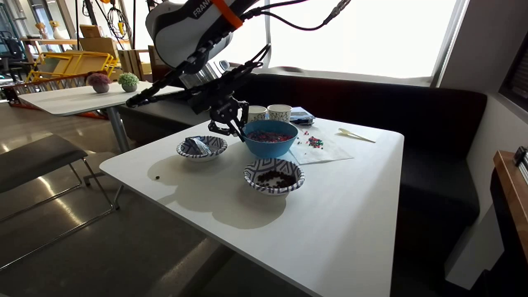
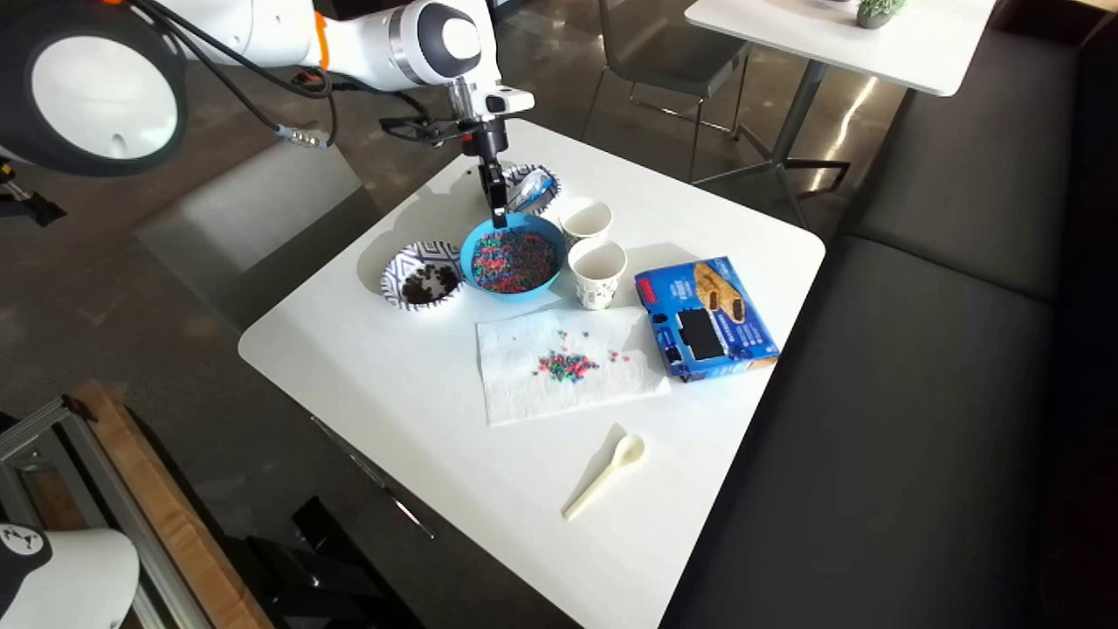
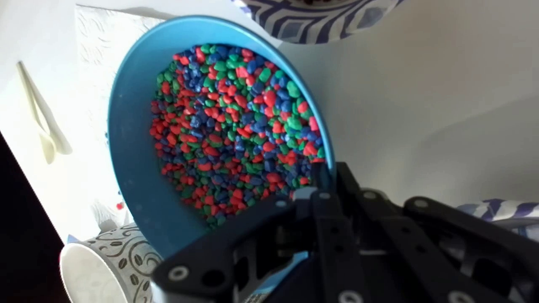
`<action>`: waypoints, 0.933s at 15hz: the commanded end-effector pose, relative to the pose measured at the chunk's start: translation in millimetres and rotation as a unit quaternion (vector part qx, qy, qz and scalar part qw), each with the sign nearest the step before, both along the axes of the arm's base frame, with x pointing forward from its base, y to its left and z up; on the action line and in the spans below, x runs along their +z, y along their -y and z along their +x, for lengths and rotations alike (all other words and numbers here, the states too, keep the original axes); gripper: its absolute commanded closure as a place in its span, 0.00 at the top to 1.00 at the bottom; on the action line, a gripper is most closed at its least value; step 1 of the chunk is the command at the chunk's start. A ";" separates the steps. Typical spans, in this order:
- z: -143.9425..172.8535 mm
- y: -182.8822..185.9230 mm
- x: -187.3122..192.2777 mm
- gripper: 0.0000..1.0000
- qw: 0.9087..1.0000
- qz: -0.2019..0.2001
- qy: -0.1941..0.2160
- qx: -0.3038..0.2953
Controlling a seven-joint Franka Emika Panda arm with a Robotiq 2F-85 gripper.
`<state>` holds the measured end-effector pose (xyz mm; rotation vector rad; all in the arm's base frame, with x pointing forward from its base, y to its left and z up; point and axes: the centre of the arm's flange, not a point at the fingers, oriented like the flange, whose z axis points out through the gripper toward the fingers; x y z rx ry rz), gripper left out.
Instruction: Move the blue bowl to the left
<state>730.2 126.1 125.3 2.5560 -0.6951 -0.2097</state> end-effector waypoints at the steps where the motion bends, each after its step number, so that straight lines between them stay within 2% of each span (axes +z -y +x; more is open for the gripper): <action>1: 0.5 -0.3 -0.2 0.06 1.000 0.000 0.001 0.001; 7: 1.3 -0.7 0.3 0.06 1.000 0.001 0.002 0.002; 8: 1.3 -0.7 0.3 0.02 1.000 0.001 0.002 0.002; 14: 4.9 -18.8 -16.7 0.02 0.999 -0.001 -0.015 0.035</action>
